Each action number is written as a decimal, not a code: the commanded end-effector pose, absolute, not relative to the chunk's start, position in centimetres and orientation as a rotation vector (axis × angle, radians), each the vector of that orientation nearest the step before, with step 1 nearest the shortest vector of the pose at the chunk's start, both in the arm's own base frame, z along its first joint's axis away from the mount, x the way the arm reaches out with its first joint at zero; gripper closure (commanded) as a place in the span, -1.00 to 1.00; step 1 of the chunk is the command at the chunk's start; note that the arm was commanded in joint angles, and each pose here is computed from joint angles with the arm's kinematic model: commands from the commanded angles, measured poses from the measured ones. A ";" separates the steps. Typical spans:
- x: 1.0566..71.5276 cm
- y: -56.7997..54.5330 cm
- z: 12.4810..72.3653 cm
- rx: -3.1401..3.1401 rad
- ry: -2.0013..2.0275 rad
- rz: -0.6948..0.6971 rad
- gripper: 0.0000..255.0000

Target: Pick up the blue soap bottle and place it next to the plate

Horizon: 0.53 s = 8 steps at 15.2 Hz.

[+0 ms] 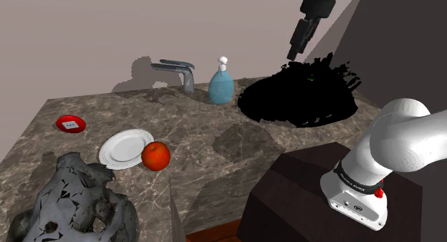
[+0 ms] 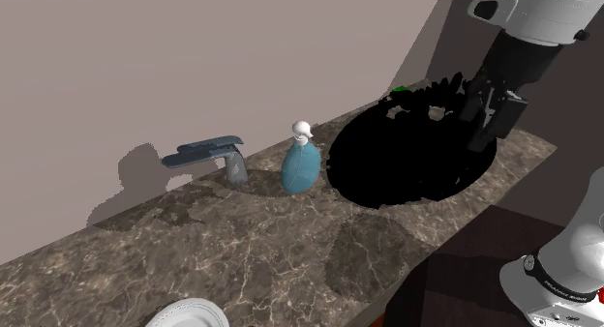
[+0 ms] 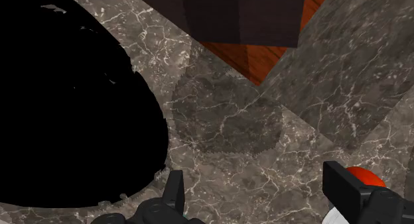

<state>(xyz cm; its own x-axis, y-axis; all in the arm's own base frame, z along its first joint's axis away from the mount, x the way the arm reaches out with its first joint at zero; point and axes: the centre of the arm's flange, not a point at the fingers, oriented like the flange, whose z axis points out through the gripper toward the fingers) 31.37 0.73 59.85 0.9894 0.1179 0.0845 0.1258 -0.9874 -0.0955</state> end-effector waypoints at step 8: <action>38.9 0.4 55.8 -3.085 -0.200 -0.186 -1.00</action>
